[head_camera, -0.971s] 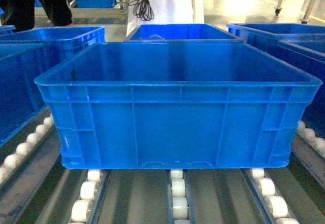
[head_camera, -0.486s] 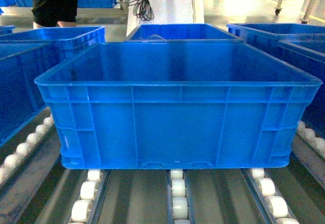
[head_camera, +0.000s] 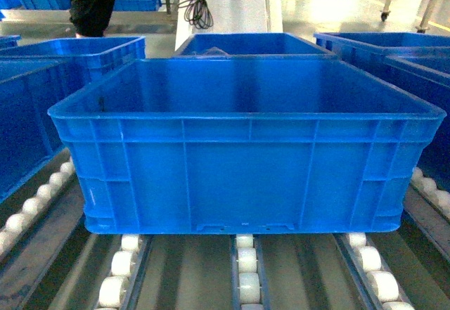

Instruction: Place box next to blue box on left shelf

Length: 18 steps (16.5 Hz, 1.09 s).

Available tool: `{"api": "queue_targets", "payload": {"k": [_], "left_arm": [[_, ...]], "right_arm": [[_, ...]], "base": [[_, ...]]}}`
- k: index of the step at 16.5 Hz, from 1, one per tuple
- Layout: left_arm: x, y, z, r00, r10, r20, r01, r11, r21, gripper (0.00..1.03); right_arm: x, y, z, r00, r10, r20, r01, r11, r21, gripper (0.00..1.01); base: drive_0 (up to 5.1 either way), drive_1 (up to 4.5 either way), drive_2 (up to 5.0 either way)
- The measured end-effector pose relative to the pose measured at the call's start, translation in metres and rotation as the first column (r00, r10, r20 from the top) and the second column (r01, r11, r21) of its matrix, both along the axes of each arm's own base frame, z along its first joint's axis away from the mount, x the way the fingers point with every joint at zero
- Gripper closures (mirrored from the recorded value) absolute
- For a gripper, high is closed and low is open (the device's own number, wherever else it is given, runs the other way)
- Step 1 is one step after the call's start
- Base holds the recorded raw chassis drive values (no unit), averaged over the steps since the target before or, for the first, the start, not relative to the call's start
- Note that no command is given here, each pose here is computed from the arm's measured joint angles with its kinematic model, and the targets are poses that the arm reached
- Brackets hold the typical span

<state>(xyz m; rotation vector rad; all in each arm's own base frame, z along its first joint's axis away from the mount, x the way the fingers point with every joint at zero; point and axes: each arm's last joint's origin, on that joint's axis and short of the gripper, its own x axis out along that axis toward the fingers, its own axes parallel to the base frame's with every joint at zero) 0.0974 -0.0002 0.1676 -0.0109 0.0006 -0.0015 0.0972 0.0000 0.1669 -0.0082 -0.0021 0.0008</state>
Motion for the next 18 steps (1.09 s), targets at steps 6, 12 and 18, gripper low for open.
{"api": "queue_targets", "payload": {"k": [6, 12, 18], "left_arm": [[0.0000, 0.0000, 0.0000, 1.000, 0.000, 0.000, 0.000, 1.0000, 0.002, 0.05], [0.0000, 0.0000, 0.0000, 1.000, 0.000, 0.000, 0.000, 1.0000, 0.001, 0.05], [0.0000, 0.0000, 0.0000, 1.000, 0.000, 0.000, 0.000, 1.0000, 0.002, 0.05]], "right_arm": [[0.0000, 0.0000, 0.0000, 1.000, 0.000, 0.000, 0.000, 1.0000, 0.002, 0.03], [0.0000, 0.0000, 0.0000, 1.000, 0.000, 0.000, 0.000, 1.0000, 0.002, 0.03], [0.0000, 0.0000, 0.0000, 1.000, 0.000, 0.000, 0.000, 1.0000, 0.002, 0.03]], "base": [[0.0, 0.00, 0.0], [0.0, 0.00, 0.0], [0.0, 0.00, 0.0]]}}
